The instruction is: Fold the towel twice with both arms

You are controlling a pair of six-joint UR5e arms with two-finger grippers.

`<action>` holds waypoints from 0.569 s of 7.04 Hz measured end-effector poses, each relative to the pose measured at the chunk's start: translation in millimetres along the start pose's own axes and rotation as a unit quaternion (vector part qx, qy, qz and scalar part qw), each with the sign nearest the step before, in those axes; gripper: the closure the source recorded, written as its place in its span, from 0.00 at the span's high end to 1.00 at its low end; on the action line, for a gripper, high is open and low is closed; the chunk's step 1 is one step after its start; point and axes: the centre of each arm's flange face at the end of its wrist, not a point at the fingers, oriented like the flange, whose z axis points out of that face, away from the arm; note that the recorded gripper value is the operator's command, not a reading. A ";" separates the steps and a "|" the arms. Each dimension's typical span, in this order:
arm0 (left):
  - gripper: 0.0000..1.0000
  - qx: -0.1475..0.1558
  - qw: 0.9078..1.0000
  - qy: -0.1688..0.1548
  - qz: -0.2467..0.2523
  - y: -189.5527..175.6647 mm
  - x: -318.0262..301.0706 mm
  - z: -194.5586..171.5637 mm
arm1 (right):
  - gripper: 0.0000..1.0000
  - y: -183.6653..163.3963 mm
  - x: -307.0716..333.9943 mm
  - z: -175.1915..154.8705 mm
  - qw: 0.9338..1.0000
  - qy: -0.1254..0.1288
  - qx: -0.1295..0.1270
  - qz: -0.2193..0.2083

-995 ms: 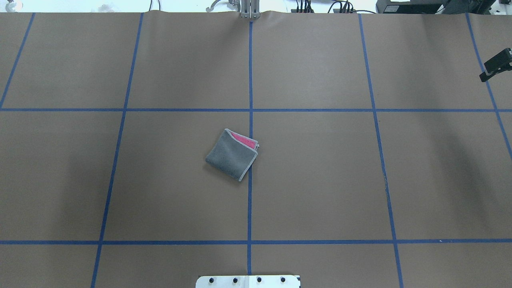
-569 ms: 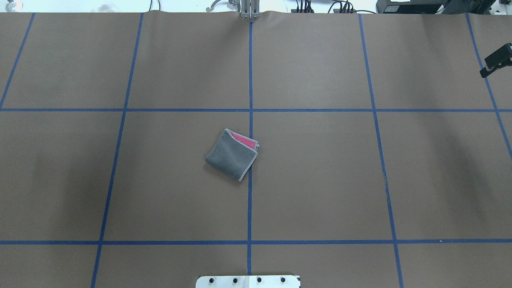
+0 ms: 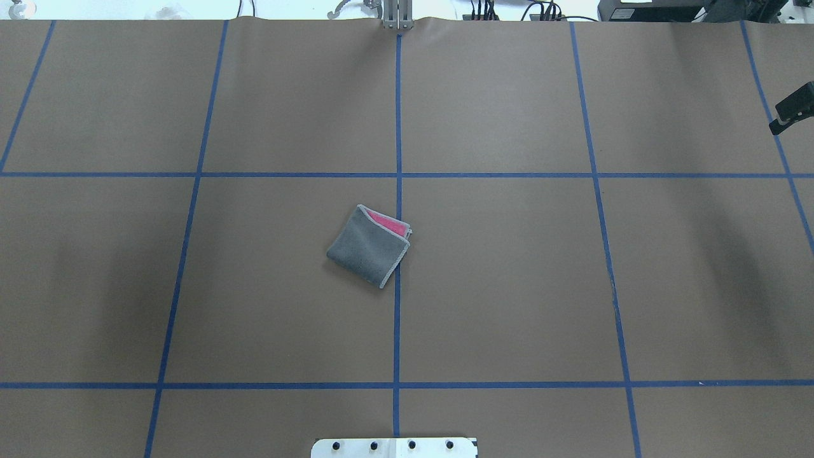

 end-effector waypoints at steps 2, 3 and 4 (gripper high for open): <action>1.00 0.004 1.000 0.000 0.006 -3.0 3.8 -3.2 | 1.00 2.1 18.0 -0.8 1.000 -0.003 0.000 0.016; 1.00 0.007 1.000 0.000 0.010 -4.8 7.4 -5.8 | 1.00 2.7 28.1 -7.2 1.000 -0.010 0.004 0.025; 1.00 0.009 1.000 0.000 0.013 -6.3 10.1 -7.7 | 1.00 3.8 34.3 -10.5 0.999 -0.015 0.005 0.030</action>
